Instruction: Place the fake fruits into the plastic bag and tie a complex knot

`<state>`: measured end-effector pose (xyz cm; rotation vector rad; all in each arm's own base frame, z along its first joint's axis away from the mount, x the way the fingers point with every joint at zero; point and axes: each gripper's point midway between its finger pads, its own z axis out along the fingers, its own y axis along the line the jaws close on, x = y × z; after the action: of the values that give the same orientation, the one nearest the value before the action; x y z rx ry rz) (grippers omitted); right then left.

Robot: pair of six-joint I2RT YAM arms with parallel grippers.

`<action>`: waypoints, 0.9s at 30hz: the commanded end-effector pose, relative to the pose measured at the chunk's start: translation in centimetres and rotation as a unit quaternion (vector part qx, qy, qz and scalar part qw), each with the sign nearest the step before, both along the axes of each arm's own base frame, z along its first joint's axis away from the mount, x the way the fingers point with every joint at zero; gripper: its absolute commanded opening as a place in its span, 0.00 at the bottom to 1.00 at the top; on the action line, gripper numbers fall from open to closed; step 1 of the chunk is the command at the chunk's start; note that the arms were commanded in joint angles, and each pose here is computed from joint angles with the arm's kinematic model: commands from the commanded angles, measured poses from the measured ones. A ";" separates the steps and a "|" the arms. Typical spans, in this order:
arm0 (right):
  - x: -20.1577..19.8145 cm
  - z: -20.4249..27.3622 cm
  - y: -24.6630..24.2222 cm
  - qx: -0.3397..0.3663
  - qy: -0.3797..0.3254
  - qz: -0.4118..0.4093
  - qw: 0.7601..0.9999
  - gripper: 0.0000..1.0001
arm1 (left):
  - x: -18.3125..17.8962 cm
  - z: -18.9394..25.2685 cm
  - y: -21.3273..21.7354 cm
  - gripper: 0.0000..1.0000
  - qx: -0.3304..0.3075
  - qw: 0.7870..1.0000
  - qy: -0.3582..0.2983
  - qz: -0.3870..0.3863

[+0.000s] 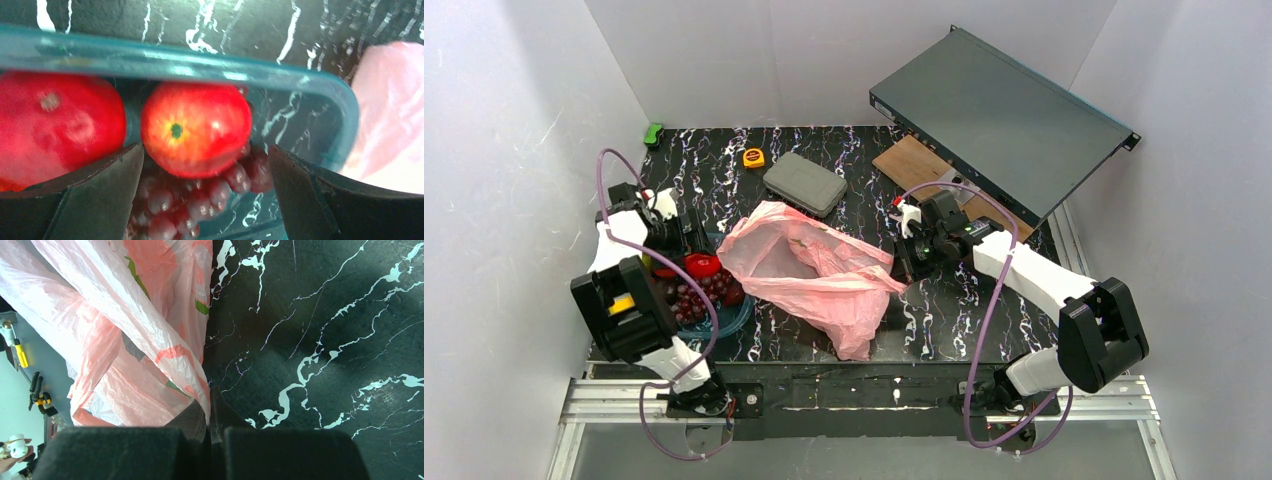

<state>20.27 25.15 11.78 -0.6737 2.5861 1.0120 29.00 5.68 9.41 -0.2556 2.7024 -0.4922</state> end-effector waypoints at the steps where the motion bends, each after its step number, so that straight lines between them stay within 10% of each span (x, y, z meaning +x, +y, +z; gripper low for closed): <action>1: 0.3 0.7 0.2 0.008 -0.005 0.002 1.000 0.01 | 1.5 -2.5 0.5 0.93 0.022 0.999 0.027 0.027; 8: 0.4 0.5 0.2 0.009 -0.004 0.001 1.000 0.01 | 2.0 -4.7 0.6 0.88 0.052 0.997 0.045 0.029; 12: 0.5 0.6 0.1 0.009 -0.005 0.001 1.000 0.01 | 2.4 -3.7 0.3 0.68 0.043 0.998 0.032 0.030; 21: 0.2 0.6 0.2 0.015 -0.002 0.006 1.000 0.01 | 4.7 13.9 -1.0 0.45 0.064 0.975 -0.210 0.014; 27: 0.4 0.8 0.5 0.019 0.000 0.008 1.000 0.01 | 0.9 23.7 -13.1 0.46 0.032 0.903 -0.364 -0.225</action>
<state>20.23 25.15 11.92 -0.6698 2.5857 1.0346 34.42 2.17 28.49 0.0448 2.1651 -0.2973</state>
